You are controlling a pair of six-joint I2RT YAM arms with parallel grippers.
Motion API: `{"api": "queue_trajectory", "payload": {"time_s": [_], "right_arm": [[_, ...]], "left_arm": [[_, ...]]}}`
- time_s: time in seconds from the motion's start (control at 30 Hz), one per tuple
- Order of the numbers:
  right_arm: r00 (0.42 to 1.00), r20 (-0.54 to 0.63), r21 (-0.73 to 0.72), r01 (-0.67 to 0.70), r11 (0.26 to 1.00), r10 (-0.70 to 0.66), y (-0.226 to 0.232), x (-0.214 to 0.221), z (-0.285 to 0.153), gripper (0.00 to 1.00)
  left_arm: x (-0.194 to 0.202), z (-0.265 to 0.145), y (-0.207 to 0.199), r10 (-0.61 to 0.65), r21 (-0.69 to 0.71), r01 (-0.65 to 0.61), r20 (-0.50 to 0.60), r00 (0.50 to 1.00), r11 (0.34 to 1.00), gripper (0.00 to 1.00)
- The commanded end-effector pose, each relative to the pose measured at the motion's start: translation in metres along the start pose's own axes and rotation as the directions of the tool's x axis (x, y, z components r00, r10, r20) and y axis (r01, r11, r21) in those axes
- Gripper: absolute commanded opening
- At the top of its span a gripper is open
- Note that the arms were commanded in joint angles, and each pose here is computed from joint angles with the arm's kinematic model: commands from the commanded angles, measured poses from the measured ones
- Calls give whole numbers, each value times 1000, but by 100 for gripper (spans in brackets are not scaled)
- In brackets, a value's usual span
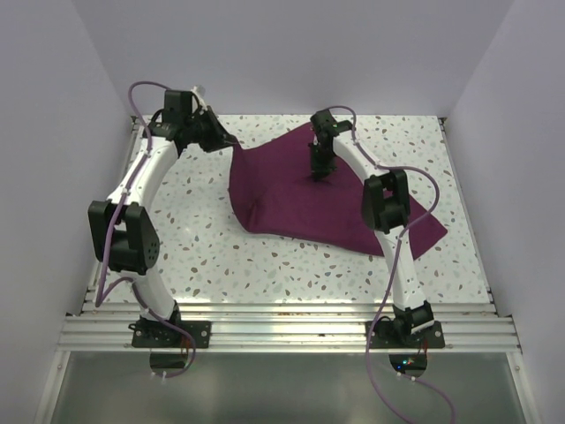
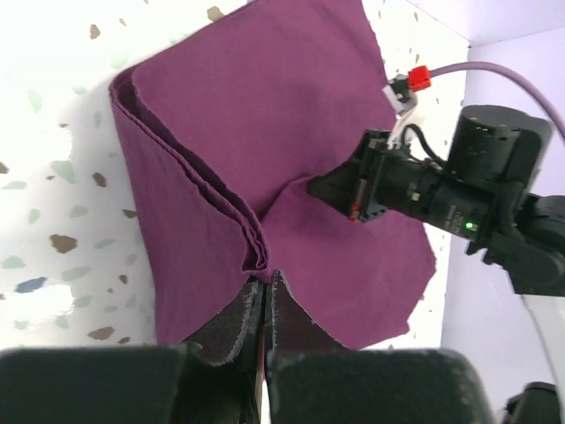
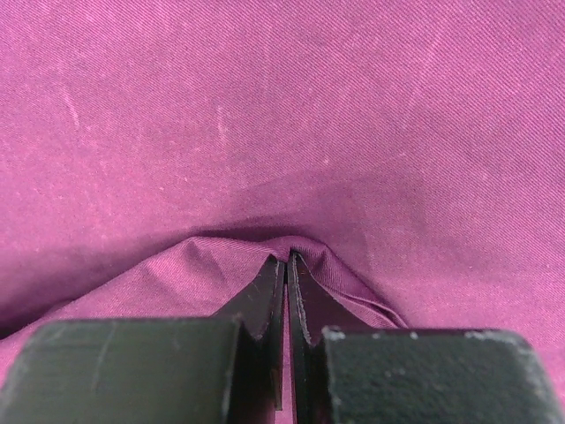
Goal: Prepare the surgical pack
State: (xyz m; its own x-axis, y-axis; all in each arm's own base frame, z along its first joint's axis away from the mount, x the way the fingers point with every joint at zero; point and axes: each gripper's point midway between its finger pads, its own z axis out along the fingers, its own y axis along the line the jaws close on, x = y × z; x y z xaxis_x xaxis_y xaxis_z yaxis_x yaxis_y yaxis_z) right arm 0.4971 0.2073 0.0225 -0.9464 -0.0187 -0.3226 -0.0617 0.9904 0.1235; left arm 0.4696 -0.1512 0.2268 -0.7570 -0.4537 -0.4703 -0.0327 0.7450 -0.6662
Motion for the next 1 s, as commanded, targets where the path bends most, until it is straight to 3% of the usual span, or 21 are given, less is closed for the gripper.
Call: {"api": "queue_trajectory", "payload": {"time_s": [0.0, 0.6, 0.97], "right_arm": [[987, -161, 38, -21, 999, 27, -13, 43, 30, 1], [969, -234, -5, -87, 996, 83, -10, 58, 44, 1], [945, -301, -49, -145, 988, 124, -4, 76, 51, 1]], "left_arm": [[-9, -12, -53, 15, 133, -18, 26, 1000, 991, 0], [81, 18, -170, 174, 331, -120, -138, 975, 936, 0], [124, 48, -199, 232, 370, -142, -211, 950, 918, 0]]}}
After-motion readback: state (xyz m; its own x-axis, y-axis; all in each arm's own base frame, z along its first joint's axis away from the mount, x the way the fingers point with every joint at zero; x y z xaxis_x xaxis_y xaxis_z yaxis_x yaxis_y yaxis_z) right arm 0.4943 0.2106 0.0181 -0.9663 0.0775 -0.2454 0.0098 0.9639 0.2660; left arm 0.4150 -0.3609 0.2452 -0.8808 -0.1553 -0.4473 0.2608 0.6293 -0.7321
